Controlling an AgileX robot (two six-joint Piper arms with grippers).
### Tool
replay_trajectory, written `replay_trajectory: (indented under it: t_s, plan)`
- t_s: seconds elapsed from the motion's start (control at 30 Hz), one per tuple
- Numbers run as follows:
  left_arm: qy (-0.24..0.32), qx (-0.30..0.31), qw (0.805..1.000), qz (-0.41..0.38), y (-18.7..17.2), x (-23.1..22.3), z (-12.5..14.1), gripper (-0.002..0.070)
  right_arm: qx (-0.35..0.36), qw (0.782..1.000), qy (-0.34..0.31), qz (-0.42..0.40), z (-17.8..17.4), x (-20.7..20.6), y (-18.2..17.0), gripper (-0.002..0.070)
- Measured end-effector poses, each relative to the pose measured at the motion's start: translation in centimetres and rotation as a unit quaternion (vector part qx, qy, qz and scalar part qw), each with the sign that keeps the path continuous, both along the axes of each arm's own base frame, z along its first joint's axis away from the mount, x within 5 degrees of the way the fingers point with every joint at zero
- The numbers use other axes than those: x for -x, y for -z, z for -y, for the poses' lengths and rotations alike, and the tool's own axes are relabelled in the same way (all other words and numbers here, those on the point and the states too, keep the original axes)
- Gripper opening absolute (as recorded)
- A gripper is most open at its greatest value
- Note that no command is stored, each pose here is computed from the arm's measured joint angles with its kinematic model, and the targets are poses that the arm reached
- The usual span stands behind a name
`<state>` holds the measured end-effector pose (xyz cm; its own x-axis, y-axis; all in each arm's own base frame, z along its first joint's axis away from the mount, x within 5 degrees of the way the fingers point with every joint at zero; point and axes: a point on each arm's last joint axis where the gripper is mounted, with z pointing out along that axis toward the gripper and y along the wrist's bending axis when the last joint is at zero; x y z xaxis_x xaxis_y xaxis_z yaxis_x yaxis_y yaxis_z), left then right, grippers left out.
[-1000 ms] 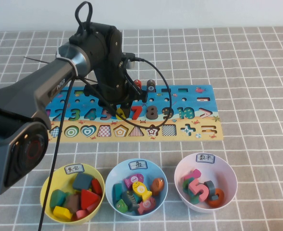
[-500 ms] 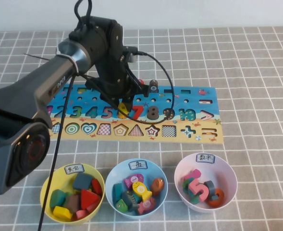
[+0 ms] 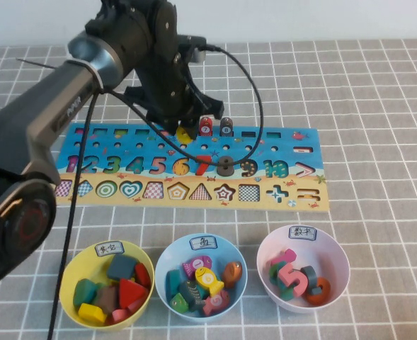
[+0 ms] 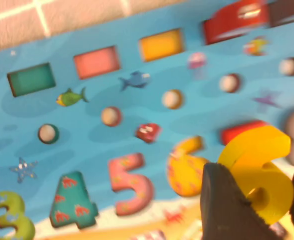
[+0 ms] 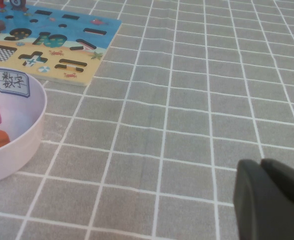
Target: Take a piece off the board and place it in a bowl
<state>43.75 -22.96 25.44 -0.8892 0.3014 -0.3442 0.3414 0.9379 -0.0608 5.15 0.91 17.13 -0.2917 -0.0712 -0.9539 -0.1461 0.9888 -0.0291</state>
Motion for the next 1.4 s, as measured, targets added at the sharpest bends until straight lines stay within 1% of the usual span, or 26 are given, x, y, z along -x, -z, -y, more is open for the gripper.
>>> replay_trajectory:
  t_s: [0.23,0.33,0.43,0.57,0.67,0.87,1.0,1.2,1.4]
  plan:
    - [0.062,-0.004,0.998,0.027,-4.7,4.7,1.1,0.0234,0.000,1.000,0.000,0.000,0.0,0.0,0.0,-0.0017]
    - [0.092,-0.011,0.995,0.023,-5.9,7.4,1.2,0.0234,0.000,1.000,0.000,0.000,0.0,0.0,0.0,-0.0017]
    - [0.116,-0.019,0.993,0.011,-6.1,10.1,1.5,0.0234,0.000,1.000,0.000,0.000,0.0,0.0,0.0,-0.0017]
    - [0.148,-0.035,0.988,-0.015,-5.5,13.8,1.8,0.0234,0.000,1.000,0.000,0.000,0.0,0.0,0.0,-0.0017]
    - [0.173,-0.045,0.983,-0.032,-4.9,16.5,2.5,0.0234,0.000,1.000,0.000,0.000,0.0,0.0,0.0,-0.0017]
    - [0.248,-0.056,0.966,-0.055,-3.5,21.3,6.1,0.0234,0.000,1.000,0.000,0.000,0.0,0.0,0.0,-0.0017]
    - [0.287,-0.053,0.955,-0.056,-2.2,23.4,8.7,0.0234,0.000,1.000,0.000,0.000,0.0,0.0,0.0,-0.0017]
    - [0.307,-0.028,0.949,-0.073,-0.2,25.0,11.3,0.0233,0.000,1.000,0.000,0.000,0.0,0.0,0.0,-0.0017]
    - [0.306,-0.013,0.949,-0.070,0.0,24.8,13.3,0.0233,0.000,1.000,0.000,0.000,0.0,0.0,0.0,-0.0017]
